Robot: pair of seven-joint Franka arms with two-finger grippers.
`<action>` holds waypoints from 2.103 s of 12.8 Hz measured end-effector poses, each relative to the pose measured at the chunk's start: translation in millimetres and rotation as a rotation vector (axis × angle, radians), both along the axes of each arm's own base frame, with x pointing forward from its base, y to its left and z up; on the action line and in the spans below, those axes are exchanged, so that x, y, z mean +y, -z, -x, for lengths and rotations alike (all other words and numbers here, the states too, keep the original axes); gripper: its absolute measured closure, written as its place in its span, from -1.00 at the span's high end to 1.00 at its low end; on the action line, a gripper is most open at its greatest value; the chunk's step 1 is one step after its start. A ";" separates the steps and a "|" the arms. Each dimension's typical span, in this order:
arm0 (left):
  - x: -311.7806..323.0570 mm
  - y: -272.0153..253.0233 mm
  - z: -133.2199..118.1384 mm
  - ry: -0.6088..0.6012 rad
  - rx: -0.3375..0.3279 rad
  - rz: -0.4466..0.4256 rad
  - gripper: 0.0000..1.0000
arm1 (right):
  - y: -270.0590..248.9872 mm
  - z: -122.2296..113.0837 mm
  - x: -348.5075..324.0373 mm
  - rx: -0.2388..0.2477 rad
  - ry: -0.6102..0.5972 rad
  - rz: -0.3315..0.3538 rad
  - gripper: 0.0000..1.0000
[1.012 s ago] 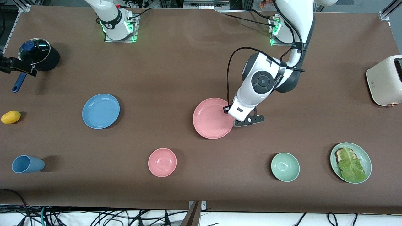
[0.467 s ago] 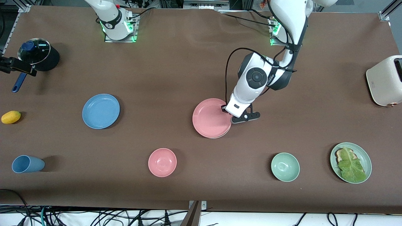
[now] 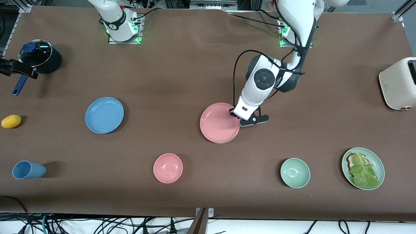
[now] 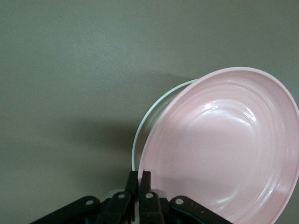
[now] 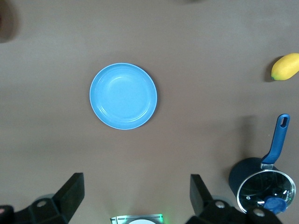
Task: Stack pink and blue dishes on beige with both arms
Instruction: 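Lower the pink plate onto the beige plate and open the left gripper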
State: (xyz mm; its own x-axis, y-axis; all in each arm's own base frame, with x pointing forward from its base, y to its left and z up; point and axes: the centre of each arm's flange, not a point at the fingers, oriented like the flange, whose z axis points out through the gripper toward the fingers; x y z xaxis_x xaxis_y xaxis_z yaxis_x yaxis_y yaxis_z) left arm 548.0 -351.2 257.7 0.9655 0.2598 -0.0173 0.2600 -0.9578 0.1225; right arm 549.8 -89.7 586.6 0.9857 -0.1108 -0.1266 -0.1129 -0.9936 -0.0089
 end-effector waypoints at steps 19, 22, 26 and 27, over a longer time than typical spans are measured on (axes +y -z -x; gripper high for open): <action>0.2 21.5 17.0 0.006 -0.044 -0.005 -0.65 | 0.0 -0.1 0.8 0.000 -0.001 0.000 1.00; 1.3 20.9 15.7 0.005 -0.049 -0.004 -0.27 | 0.0 -0.1 0.8 0.000 -0.002 0.000 1.00; 4.7 16.2 10.9 -0.002 -0.061 -0.002 -0.04 | 0.5 0.5 1.4 0.006 -0.022 -0.004 1.00; 5.0 14.0 9.3 -0.004 -0.065 0.000 0.07 | 1.0 1.2 2.4 0.012 -0.031 -0.006 1.00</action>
State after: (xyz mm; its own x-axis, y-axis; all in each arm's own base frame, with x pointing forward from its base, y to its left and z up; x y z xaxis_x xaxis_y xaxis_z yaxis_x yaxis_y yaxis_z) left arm 538.7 -346.1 243.7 0.9635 0.2638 0.0453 0.2554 -0.9567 0.1395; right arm 548.6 -87.3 585.6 0.9871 -0.0792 -0.1395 -0.0819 -0.9965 -0.0135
